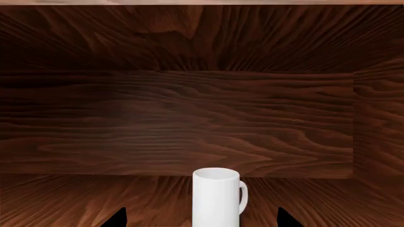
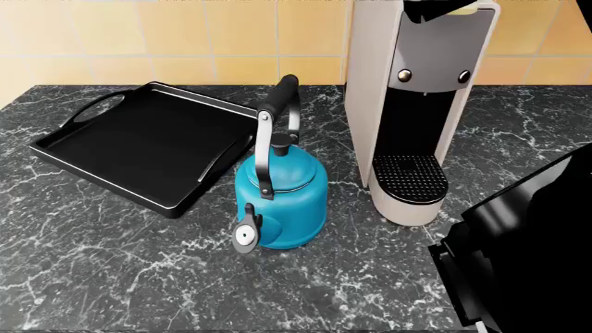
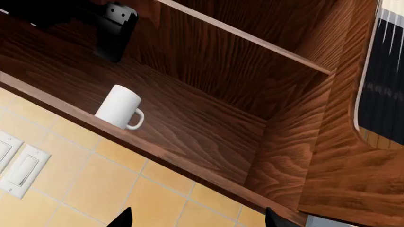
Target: Pick the kettle from the counter and place it on the tray. Then pick the mug from the cabinet and place it on the tray. Then close the cabinet doors.
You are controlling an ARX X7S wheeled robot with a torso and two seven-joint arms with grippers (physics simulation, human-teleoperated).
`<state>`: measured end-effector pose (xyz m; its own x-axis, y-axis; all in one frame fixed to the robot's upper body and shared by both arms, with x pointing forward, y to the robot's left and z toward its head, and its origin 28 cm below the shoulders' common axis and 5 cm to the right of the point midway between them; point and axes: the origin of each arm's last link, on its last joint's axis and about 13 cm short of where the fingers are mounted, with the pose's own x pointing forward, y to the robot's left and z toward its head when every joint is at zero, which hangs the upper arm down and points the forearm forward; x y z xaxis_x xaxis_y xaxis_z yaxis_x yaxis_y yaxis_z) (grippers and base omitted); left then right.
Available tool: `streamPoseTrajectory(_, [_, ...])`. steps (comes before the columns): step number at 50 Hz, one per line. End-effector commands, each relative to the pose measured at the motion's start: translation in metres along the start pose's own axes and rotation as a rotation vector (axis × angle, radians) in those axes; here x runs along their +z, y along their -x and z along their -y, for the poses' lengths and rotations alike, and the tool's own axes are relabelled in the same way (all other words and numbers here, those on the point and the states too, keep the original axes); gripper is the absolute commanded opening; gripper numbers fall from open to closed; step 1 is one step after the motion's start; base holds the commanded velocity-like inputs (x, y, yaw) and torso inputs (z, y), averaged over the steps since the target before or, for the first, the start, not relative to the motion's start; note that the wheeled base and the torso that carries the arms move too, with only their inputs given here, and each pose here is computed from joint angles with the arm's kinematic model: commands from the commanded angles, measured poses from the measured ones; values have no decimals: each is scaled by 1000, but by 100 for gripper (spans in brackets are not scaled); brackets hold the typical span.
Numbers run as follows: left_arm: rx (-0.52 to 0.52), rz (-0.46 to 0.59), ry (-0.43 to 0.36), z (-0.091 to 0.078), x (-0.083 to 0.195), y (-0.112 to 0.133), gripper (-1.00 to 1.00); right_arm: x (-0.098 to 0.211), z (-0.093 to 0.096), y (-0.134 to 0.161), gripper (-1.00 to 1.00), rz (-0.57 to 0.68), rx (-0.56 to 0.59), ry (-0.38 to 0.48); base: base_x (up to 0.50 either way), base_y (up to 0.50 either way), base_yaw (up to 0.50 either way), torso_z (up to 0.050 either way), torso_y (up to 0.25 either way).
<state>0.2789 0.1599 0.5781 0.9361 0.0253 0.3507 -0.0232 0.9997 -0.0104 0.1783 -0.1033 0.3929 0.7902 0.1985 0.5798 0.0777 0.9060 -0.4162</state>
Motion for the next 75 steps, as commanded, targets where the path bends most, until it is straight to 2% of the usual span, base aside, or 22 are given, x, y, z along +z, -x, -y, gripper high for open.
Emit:
streamPoseTrajectory(1, [3, 3, -5, 1, 0, 0, 100, 6, 3, -3, 100, 1, -1, 11, 109, -86, 0, 0, 0])
streamPoseTrajectory(28, [33, -20, -34, -1, -7, -5, 100, 3, 0, -3, 100, -4, 10, 20, 147, -83, 0, 0, 0])
streamPoseTrajectory(60, [84, -86, -127, -2, -22, -12, 100, -1, -1, -2, 100, -9, 5, 19, 141, -3, 0, 0, 0])
streamPoseTrajectory(75, [83, -89, -126, -2, -23, -12, 100, -2, -1, -2, 100, -9, 2, 23, 73, 0, 0, 0, 1])
